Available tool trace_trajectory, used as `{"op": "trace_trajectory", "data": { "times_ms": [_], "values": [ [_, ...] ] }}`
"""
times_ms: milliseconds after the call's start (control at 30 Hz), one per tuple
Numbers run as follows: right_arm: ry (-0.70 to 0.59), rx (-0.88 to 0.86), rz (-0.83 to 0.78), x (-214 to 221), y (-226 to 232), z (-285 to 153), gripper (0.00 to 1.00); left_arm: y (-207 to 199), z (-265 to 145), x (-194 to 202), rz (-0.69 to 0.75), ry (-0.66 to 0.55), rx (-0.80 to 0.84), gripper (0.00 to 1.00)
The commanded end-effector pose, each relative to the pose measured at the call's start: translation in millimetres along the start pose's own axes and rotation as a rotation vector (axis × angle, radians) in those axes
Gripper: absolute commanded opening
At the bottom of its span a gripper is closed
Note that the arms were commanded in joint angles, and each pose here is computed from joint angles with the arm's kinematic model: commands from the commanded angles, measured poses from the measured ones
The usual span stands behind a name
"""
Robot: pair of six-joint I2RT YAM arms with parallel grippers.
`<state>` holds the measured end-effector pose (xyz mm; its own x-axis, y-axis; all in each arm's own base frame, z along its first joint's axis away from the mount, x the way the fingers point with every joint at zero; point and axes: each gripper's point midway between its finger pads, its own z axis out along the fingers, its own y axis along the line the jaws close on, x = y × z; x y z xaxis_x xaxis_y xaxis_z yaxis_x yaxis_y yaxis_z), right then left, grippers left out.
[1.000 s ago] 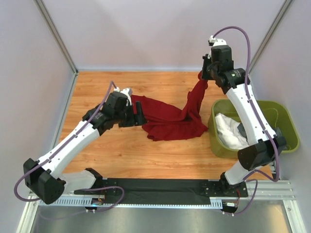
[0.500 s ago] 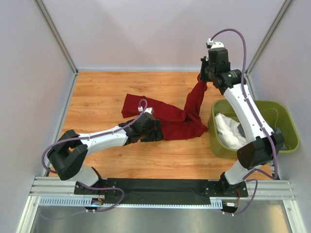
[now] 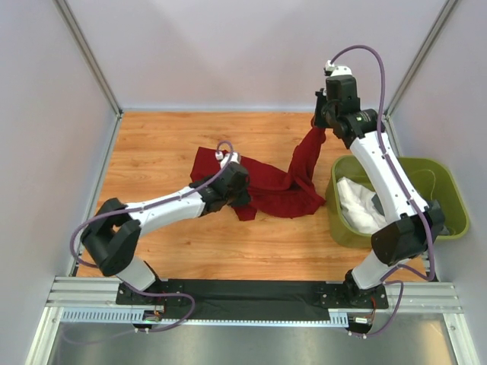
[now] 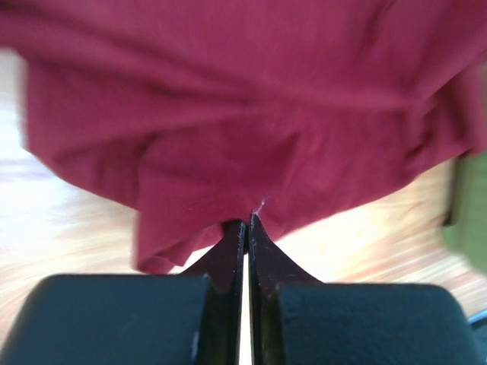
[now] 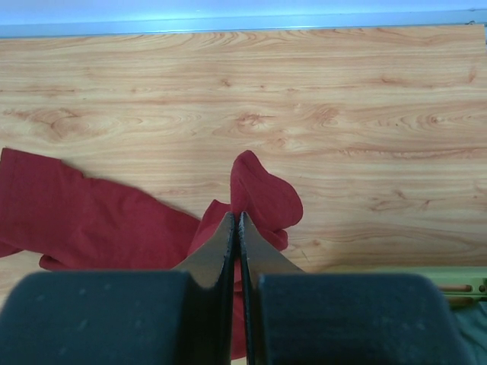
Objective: Fold and stack the t-shirts
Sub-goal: Flatten the tshirt out
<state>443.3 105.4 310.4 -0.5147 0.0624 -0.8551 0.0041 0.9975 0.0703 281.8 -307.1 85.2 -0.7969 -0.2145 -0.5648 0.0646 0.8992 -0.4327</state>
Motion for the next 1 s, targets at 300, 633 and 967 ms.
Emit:
{"op": "trace_trajectory", "data": {
  "times_ms": [300,633,967],
  "values": [
    [-0.167,0.103,-0.020,-53.3,-22.8,-33.0,0.00,63.6,-233.5,-154.4,-0.359,-0.419,-0.153,0.00],
    [-0.418,0.188,-0.016,-137.7,-47.3,-116.3,0.00,143.2,-347.4,-231.3,-0.489,-0.679,-0.369,0.00],
    [-0.227,0.171,-0.072,-74.9,-47.8,-95.8,0.00,229.6,-303.2,-161.0,-0.674,-0.478,-0.582,0.00]
  ]
}}
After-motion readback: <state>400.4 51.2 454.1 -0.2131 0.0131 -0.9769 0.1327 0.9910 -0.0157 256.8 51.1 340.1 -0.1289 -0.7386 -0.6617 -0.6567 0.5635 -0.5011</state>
